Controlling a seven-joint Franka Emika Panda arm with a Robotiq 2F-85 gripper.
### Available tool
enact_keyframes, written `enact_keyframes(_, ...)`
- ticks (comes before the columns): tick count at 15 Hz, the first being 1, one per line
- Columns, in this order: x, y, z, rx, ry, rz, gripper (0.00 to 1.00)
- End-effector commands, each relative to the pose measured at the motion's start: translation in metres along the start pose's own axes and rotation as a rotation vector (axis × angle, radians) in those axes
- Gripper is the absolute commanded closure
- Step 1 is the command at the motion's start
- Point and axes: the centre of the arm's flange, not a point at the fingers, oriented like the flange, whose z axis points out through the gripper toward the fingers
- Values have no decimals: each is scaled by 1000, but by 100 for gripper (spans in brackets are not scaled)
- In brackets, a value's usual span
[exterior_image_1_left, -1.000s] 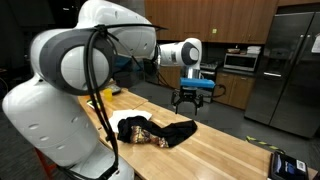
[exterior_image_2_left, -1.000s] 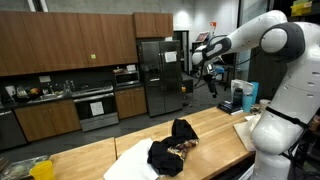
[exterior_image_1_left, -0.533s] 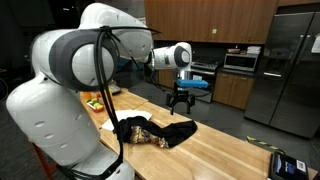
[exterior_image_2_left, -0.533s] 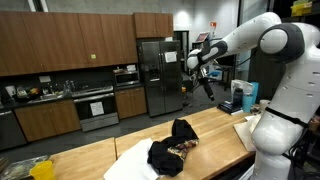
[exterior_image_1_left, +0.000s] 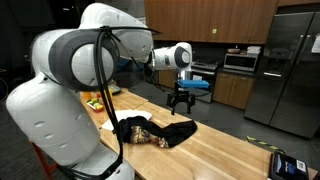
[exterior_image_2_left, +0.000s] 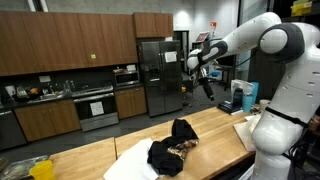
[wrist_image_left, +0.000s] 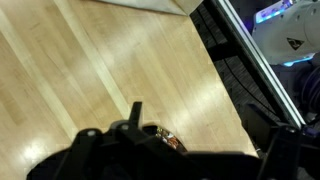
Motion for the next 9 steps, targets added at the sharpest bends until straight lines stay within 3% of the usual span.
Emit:
enact_keyframes(1,6,9,2,-81,28,-184,0)
enact_keyframes(5,32,21,-5,-159,0,-395,0)
enact_keyframes(9,83,12,-7,-264,13,-591,0)
